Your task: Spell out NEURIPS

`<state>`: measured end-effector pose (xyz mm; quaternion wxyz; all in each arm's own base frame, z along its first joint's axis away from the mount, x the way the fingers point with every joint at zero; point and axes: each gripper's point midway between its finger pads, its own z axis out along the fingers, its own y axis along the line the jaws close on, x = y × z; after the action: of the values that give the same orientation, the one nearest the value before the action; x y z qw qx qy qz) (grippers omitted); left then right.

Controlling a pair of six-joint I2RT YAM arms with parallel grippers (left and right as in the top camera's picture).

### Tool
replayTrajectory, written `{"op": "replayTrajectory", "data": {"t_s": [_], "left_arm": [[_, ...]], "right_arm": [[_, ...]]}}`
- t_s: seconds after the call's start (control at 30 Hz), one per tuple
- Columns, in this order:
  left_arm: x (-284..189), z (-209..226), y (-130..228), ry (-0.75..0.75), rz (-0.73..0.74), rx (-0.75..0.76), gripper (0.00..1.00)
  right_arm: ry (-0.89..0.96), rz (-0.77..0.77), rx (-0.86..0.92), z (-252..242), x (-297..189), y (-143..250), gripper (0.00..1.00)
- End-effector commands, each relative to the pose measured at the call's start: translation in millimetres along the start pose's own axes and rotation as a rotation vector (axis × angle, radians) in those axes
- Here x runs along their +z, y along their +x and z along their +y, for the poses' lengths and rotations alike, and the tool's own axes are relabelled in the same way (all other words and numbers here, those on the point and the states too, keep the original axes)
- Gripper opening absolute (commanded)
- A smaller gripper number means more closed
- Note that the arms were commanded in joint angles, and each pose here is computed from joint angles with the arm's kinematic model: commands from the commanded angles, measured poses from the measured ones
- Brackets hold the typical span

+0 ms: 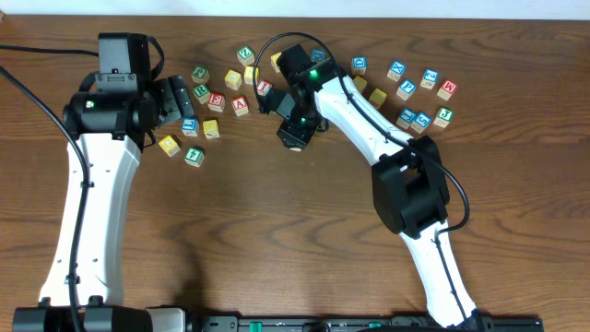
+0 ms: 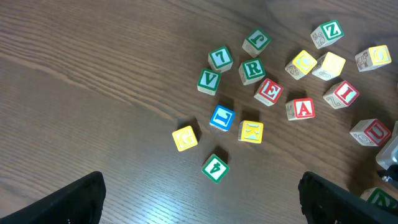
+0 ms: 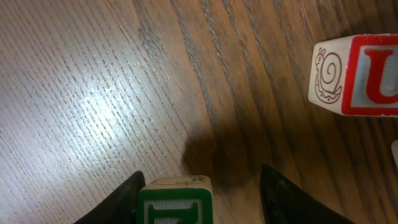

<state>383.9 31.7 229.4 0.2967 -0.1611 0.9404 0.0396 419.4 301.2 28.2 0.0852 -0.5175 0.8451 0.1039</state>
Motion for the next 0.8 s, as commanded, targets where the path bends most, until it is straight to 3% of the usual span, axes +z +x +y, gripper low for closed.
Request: {"op": "replayTrajectory", "data": {"t_s": [0.0, 0.13, 0.77], "left_arm": [[1.0, 3.2, -1.4, -0.015, -0.004, -0.012, 0.98], [1.1, 3.3, -1.2, -0.015, -0.003, -0.012, 0.98], [1.0, 3.2, -1.3, -0.015, -0.003, -0.012, 0.98]], "right_arm": [[-0.006, -0.052, 0.003, 2.7, -17.4, -12.1, 0.57], [-0.035, -0.069, -0.009, 7.8, -17.7, -14.8, 0.63], [-0.049, -0.045, -0.054, 11.3, -17.3, -8.5, 0.64]]}}
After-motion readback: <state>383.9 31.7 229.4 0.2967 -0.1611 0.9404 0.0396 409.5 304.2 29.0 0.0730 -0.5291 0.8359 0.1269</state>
